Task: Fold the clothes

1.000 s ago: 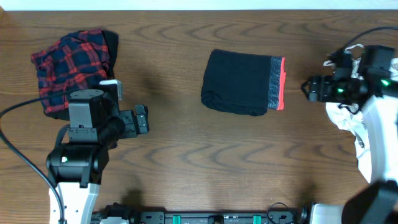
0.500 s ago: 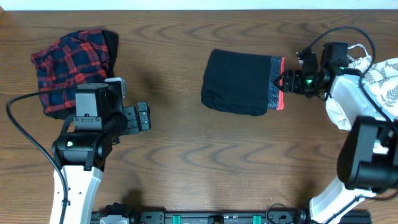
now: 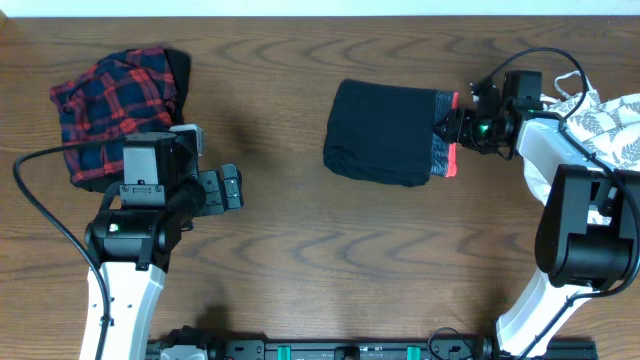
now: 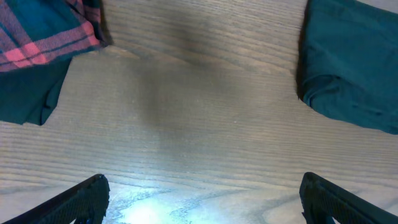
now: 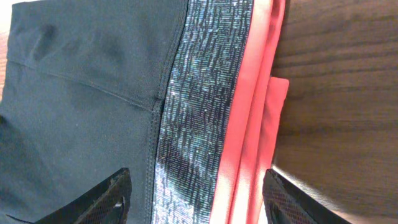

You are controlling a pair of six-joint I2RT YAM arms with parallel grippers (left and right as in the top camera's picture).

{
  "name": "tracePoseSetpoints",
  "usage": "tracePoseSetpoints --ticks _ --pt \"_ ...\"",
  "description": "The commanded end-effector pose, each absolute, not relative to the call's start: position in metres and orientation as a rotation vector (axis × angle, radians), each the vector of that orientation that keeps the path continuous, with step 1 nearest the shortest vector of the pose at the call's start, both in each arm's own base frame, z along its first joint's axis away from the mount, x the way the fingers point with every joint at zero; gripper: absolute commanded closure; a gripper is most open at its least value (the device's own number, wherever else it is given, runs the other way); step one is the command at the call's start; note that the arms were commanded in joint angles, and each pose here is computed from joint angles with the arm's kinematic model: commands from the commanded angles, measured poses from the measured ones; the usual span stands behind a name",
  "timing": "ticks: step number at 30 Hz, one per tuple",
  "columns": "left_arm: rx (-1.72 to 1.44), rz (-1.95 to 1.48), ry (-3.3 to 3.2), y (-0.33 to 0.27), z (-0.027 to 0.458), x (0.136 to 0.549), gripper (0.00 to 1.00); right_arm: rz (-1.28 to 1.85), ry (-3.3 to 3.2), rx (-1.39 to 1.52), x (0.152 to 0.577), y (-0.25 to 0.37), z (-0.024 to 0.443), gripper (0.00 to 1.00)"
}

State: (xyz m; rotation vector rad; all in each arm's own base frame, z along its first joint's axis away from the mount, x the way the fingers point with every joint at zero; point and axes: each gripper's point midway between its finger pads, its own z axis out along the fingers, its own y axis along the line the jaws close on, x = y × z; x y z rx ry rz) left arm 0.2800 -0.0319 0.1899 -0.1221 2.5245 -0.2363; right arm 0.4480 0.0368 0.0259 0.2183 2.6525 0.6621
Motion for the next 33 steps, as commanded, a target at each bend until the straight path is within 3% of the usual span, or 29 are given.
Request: tracePoseSetpoints --ticks 1,13,17,20,26,33 --pt "-0.125 -0.24 2.507 -0.033 0.197 0.283 0.02 0.661 2.665 0.234 0.448 0.044 0.024 0.34" --pt "-0.126 -0.24 2.507 -0.033 0.197 0.283 0.02 0.626 2.749 0.264 0.439 0.048 -0.006 0.37" --pt "-0.125 -0.24 2.507 -0.033 0.197 0.283 0.02 0.625 2.741 0.265 0.441 0.047 -0.005 0.51" --pt "-0.125 -0.24 2.507 -0.033 0.197 0.283 0.02 0.625 2.74 0.281 0.441 0.045 -0.005 0.75" --pt "-0.126 -0.24 2.507 -0.033 0.197 0.283 0.02 0.625 2.733 0.298 0.442 0.041 -0.005 0.98" --pt "-0.126 -0.24 2.507 -0.033 0.197 0.283 0.02 0.757 2.676 0.218 0.448 0.057 0.008 0.99"
